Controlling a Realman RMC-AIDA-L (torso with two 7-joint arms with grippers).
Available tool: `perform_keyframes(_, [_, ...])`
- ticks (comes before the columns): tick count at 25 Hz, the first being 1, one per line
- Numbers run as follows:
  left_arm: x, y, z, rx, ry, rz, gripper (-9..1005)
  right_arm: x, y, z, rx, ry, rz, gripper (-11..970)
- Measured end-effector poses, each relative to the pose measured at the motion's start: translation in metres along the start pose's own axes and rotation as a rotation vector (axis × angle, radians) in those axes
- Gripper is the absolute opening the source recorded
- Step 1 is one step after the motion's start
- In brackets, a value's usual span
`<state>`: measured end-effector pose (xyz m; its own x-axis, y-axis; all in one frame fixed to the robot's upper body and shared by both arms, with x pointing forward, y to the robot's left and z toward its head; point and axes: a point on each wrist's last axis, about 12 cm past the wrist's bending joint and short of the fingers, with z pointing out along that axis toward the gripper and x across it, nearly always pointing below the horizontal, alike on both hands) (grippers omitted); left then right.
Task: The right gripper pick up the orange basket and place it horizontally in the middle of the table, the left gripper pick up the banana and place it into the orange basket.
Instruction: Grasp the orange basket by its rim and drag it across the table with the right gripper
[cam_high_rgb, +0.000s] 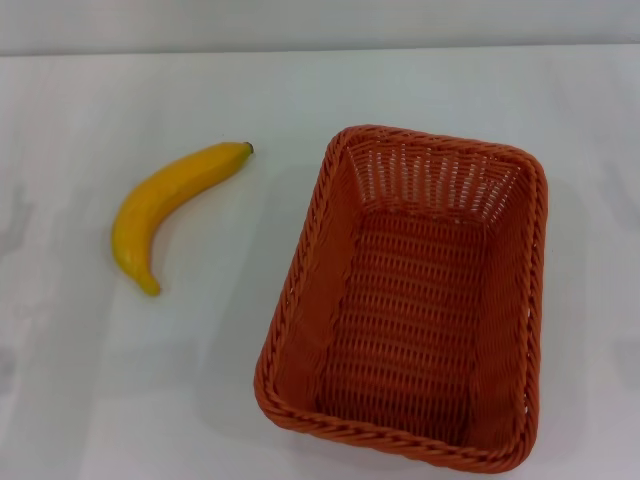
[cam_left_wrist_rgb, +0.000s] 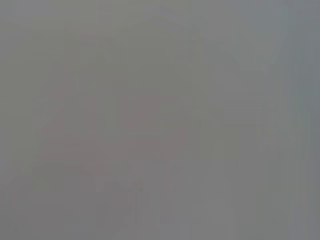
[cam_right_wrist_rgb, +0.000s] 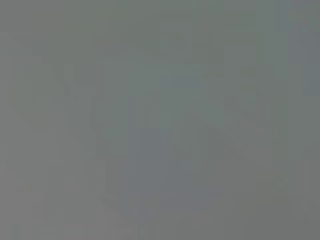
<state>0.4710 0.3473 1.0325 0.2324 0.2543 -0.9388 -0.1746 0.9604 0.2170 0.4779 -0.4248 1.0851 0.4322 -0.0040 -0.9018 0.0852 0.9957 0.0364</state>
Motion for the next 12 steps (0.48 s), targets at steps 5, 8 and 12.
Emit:
perform_keyframes(5, [-0.0001,0.0000,0.0002,0.000,0.000,0.001,893,0.0001,-0.0001,-0.0002,0.001,0.001,0.000,770])
perform_keyframes(8, [-0.0001,-0.0001,0.0002,0.001,0.000,0.001,893,0.0002,0.0000,-0.0004,0.000,0.001,0.001,770])
perform_keyframes(12, [-0.0001,-0.0003,0.0002,0.002,-0.001,0.002,894,0.0001,0.0000,-0.0010,-0.001,0.002,0.000,769])
